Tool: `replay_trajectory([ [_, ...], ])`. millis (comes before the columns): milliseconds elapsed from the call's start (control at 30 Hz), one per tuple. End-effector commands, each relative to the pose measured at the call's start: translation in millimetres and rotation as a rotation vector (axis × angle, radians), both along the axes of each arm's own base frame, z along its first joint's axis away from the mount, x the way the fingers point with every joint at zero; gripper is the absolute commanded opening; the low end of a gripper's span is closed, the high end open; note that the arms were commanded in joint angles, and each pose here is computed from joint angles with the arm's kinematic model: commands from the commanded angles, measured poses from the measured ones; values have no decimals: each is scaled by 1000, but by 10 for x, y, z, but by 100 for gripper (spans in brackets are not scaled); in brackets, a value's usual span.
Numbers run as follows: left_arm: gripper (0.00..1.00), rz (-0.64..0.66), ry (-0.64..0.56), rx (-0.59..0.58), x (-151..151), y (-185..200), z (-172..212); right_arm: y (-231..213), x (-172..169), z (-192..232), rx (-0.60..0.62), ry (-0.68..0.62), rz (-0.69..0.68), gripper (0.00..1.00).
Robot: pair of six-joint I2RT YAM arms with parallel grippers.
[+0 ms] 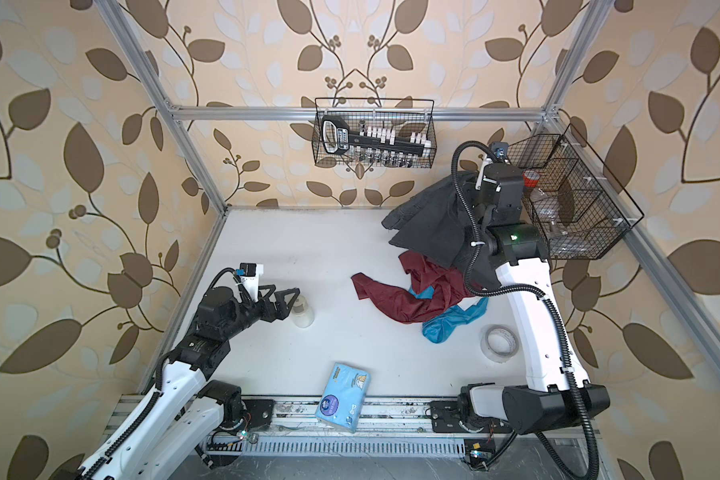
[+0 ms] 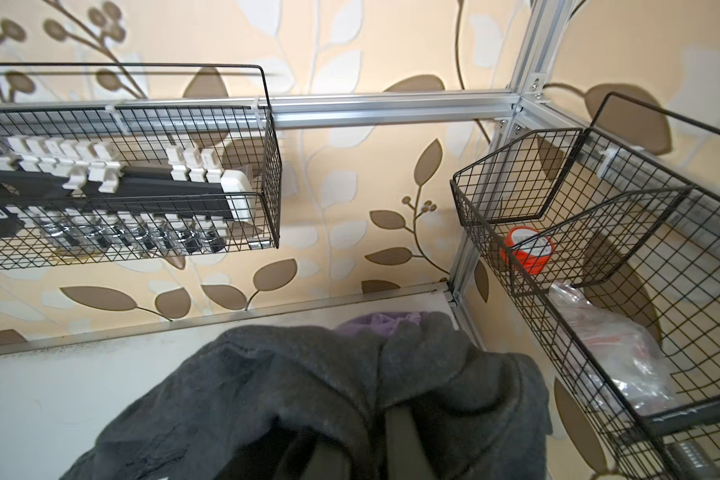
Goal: Pick out a specific cloth from the pile
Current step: 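Lift the dark grey garment with the right gripper up and away from the pile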
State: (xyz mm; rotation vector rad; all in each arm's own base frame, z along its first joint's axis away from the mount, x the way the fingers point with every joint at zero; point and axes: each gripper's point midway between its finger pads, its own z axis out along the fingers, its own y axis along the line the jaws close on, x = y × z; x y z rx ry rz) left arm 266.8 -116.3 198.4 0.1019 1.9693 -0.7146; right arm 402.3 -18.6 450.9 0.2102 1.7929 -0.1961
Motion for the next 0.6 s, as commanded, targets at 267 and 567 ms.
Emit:
replay_trajectory([
  [267, 99, -24, -92, -4, -20, -53, 305, 150, 246, -1113, 71, 316, 148, 0],
  [567, 99, -17, -94, 4, -22, -43, 305, 55, -138, 212, 80, -118, 115, 0],
])
